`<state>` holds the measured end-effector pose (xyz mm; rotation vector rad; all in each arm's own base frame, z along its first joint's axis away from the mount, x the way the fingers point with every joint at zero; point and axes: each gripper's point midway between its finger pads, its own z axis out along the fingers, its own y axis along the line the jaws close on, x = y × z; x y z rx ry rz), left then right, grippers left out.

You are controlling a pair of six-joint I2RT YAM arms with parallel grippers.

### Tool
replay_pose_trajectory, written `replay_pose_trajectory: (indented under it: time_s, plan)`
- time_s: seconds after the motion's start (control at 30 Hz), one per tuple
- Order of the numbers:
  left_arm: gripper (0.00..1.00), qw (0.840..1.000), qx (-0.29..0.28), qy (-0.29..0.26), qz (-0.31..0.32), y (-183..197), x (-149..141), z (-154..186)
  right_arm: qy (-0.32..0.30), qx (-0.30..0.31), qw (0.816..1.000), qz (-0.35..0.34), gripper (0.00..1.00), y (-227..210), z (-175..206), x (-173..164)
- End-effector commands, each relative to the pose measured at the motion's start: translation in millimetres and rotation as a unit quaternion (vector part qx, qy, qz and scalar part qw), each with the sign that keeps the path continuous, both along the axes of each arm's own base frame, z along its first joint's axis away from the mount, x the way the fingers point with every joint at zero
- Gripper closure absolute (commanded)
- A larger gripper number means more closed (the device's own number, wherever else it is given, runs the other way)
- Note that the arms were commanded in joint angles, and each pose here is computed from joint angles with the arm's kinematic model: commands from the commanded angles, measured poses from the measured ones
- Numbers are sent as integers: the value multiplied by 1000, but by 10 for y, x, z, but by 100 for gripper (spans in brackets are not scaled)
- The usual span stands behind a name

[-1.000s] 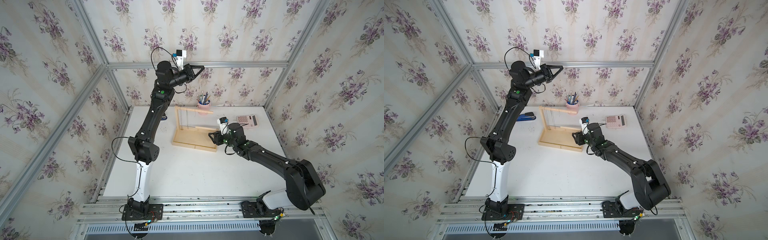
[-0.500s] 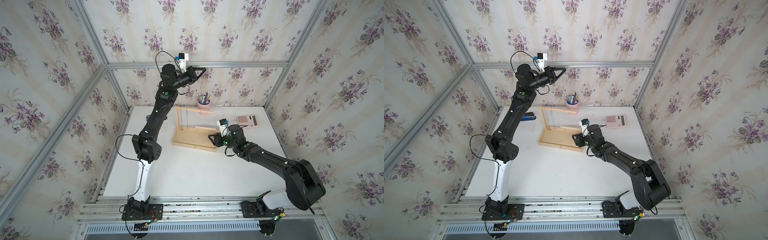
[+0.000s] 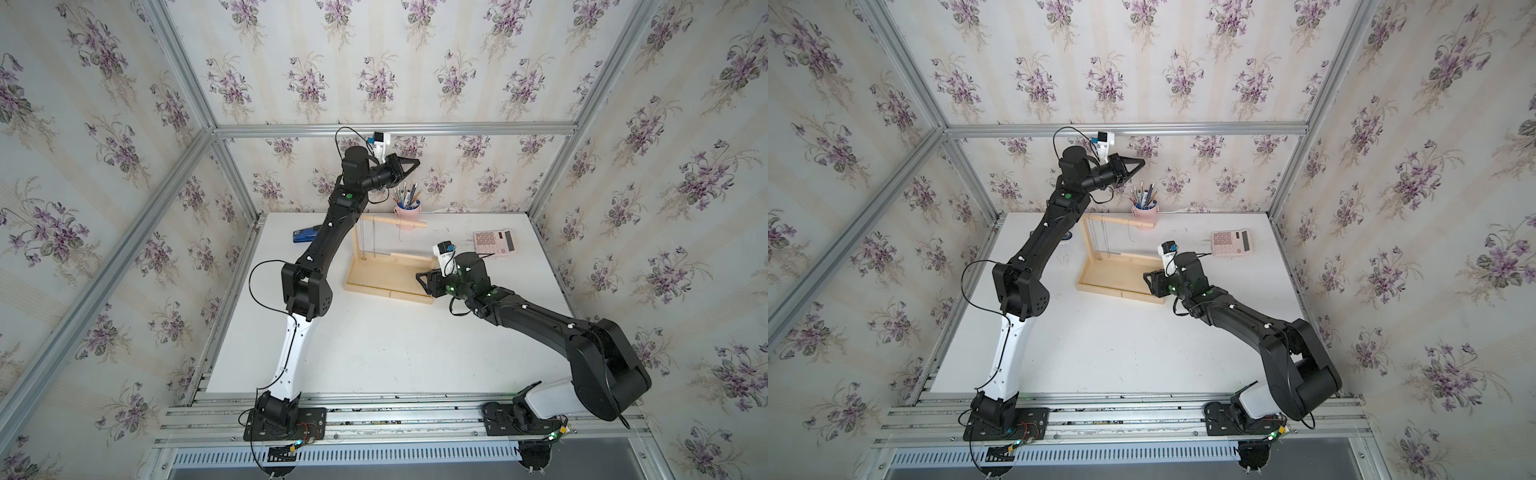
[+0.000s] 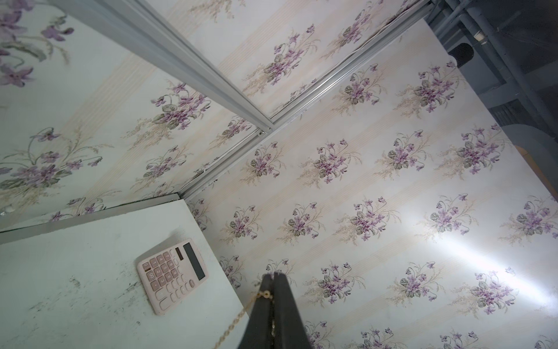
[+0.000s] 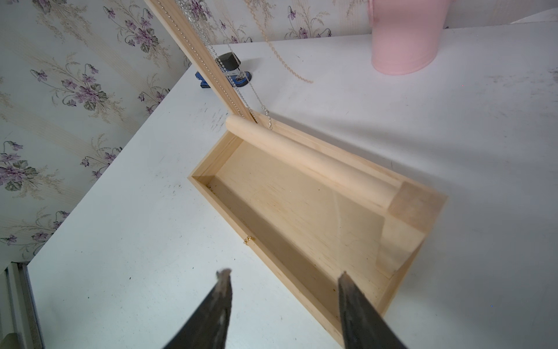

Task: Hang the necklace on the jewelry display stand
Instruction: Hang the necklace on the stand.

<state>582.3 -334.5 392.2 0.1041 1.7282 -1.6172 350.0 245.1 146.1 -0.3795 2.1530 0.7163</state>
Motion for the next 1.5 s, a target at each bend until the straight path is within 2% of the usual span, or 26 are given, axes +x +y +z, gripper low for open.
replay_pose_trajectory:
  time_s: [0.0,0.27,0.67,0.97,1.13,1.2,1.33,1.47]
  plan:
    - [95,1000,-6,19,-14,-38,15,-115,-3,5,1000,3,44,25,9,0]
    - [95,999,23,27,-31,-163,-150,-216,5,5,1000,6,44,46,-40,3]
    - [93,993,55,88,-55,-293,-440,-777,19,-3,1000,8,44,72,-139,1]
    - [74,988,113,87,-54,-321,-625,-843,31,-9,999,25,44,219,-231,-93]
    - [72,987,129,81,-56,-321,-635,-802,35,-14,999,24,44,229,-250,-88]
    - [62,987,129,80,-55,-312,-638,-780,35,-14,999,24,44,230,-244,-94]
    - [27,984,148,92,-44,-261,-662,-814,36,-17,999,24,44,230,-253,-95]
    - [23,978,176,103,-42,-205,-736,-835,36,-18,999,26,44,234,-248,-102]
